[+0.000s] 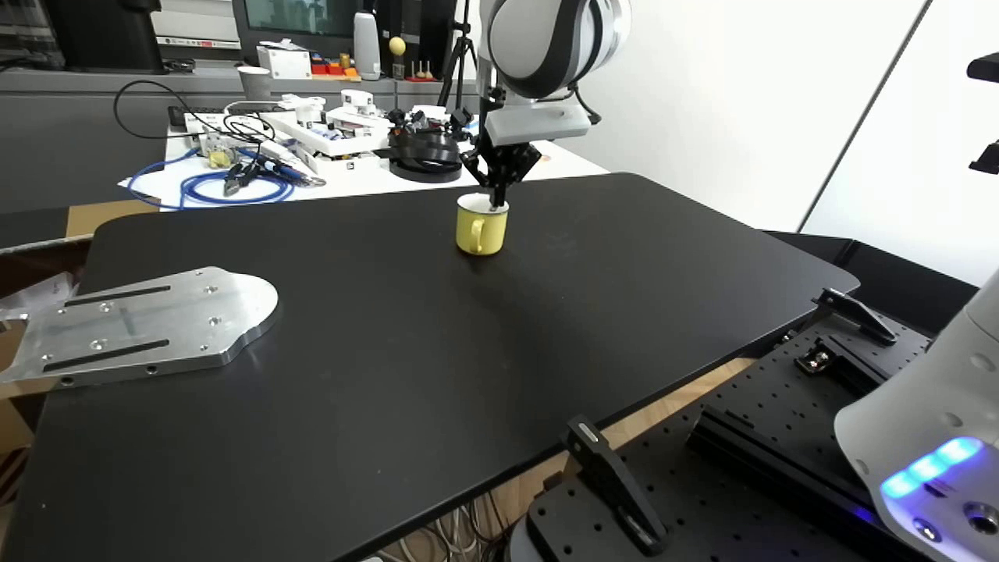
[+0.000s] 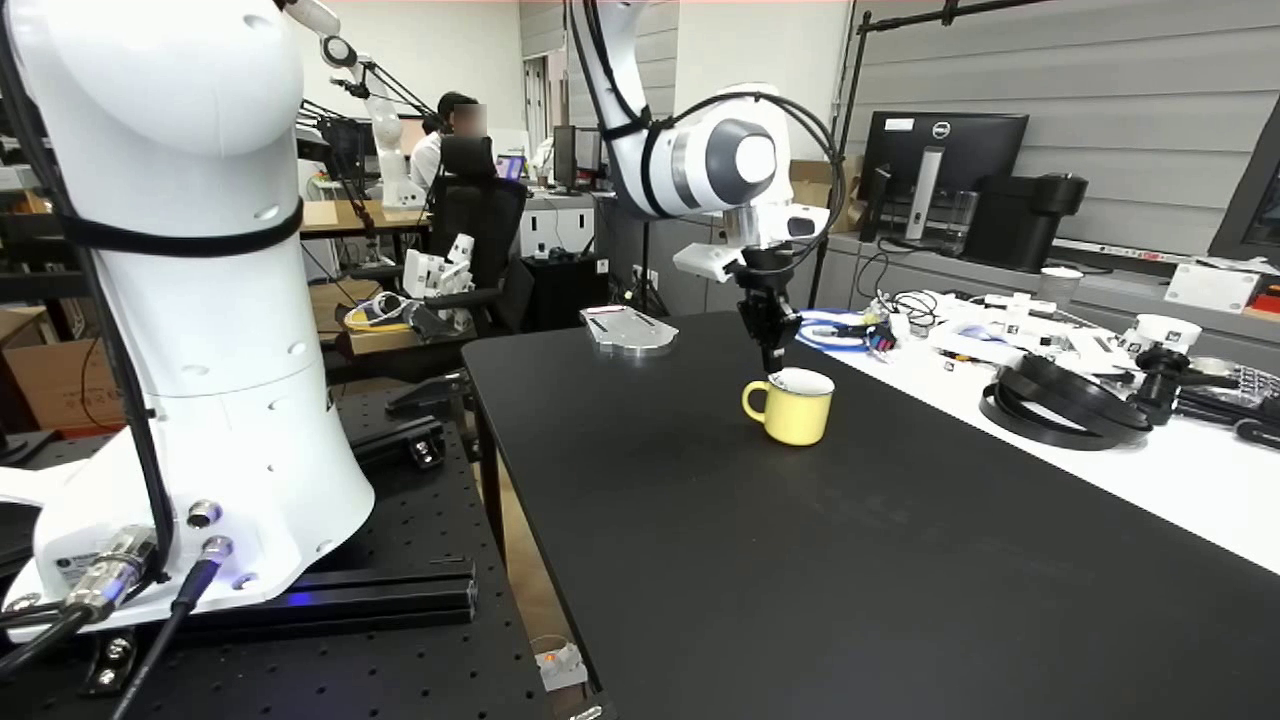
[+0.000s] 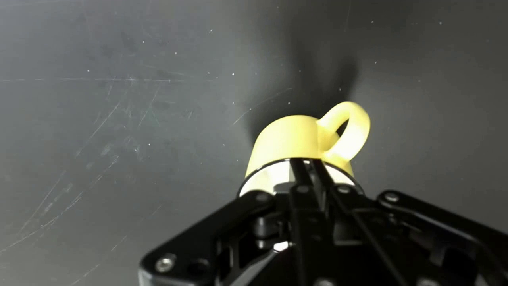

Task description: Remove the black and white pen from the yellow mug

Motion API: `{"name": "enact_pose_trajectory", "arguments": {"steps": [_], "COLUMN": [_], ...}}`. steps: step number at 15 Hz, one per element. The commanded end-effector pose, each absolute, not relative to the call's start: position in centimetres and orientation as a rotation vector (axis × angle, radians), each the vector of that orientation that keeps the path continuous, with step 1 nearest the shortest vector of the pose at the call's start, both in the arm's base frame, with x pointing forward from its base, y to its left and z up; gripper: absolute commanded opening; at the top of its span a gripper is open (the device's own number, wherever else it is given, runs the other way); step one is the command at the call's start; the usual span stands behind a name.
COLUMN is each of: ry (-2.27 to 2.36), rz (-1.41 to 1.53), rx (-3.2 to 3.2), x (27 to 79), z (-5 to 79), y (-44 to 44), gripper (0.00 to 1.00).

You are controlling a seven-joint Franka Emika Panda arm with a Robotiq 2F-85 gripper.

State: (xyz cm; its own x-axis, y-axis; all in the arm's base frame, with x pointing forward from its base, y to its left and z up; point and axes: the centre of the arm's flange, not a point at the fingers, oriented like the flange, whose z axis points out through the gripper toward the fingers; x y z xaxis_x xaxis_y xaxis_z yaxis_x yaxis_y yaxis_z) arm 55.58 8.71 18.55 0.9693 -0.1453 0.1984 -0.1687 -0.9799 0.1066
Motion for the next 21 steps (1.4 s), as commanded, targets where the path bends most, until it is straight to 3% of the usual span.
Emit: {"name": "enact_pose_trajectory", "arguments": {"steps": [1, 21], "ry": [-0.317, -0.612], "rz": [0.261, 0.288], "rx": [3.017, 3.078], "x": [57.4, 62.0], "z": [21.0, 33.0], "y": [7.3, -1.9], "gripper": [0.01, 0.01]}}
